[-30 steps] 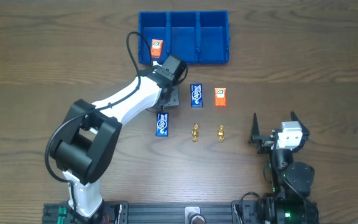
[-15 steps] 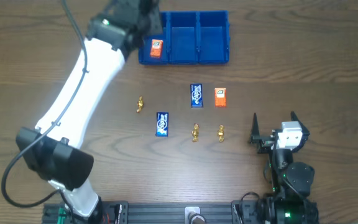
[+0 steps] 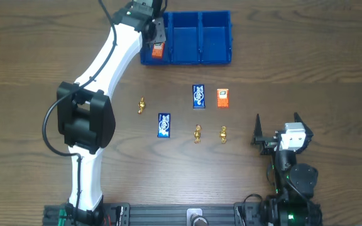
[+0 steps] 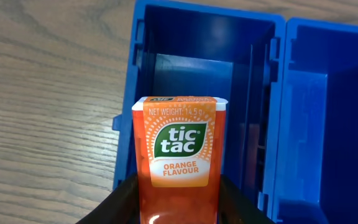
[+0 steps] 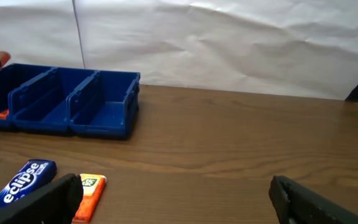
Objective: Sort Candies Into Trays
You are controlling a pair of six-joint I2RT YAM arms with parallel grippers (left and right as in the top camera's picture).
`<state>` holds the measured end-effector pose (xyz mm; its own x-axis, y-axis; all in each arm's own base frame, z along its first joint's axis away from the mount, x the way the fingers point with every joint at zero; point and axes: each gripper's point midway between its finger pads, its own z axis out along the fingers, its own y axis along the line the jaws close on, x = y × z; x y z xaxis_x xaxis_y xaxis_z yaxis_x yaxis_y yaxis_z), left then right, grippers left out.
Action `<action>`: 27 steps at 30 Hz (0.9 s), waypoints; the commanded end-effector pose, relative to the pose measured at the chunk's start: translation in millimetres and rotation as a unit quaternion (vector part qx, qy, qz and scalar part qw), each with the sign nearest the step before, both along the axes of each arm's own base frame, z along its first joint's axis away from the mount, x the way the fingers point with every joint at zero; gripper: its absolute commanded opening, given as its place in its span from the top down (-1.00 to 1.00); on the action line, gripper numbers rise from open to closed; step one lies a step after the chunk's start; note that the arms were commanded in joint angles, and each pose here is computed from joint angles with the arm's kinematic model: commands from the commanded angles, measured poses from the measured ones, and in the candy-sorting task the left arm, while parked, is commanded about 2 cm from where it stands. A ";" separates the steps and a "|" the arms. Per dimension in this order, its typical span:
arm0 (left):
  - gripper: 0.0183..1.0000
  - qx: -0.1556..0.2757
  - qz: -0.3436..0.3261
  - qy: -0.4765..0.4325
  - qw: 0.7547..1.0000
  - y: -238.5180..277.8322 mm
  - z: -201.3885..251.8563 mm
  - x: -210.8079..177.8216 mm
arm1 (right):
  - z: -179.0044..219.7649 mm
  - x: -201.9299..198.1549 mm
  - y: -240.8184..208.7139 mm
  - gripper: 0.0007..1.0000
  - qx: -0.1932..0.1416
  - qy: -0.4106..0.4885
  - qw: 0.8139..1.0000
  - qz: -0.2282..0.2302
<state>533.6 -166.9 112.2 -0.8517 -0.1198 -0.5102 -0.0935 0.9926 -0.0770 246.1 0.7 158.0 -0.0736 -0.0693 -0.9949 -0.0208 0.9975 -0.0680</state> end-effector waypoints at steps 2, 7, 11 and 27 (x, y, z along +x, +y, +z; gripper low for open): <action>0.31 -0.006 -0.014 -0.012 1.000 -5.7 6.5 5.7 | -1.1 -0.3 1.8 -1.00 -0.006 0.000 1.000 0.005; 0.29 -0.009 -0.016 -0.011 1.000 -7.1 6.4 5.4 | -1.1 -0.3 1.8 -1.00 -0.006 0.000 1.000 0.005; 0.24 0.000 -0.040 -0.011 0.999 -12.3 6.2 3.6 | -1.1 -0.3 1.8 -1.00 -0.006 0.000 1.000 0.005; -0.87 -0.007 -0.020 -0.074 0.997 -62.7 104.5 -55.8 | -1.1 -0.3 1.8 -0.99 -0.006 0.000 1.000 0.005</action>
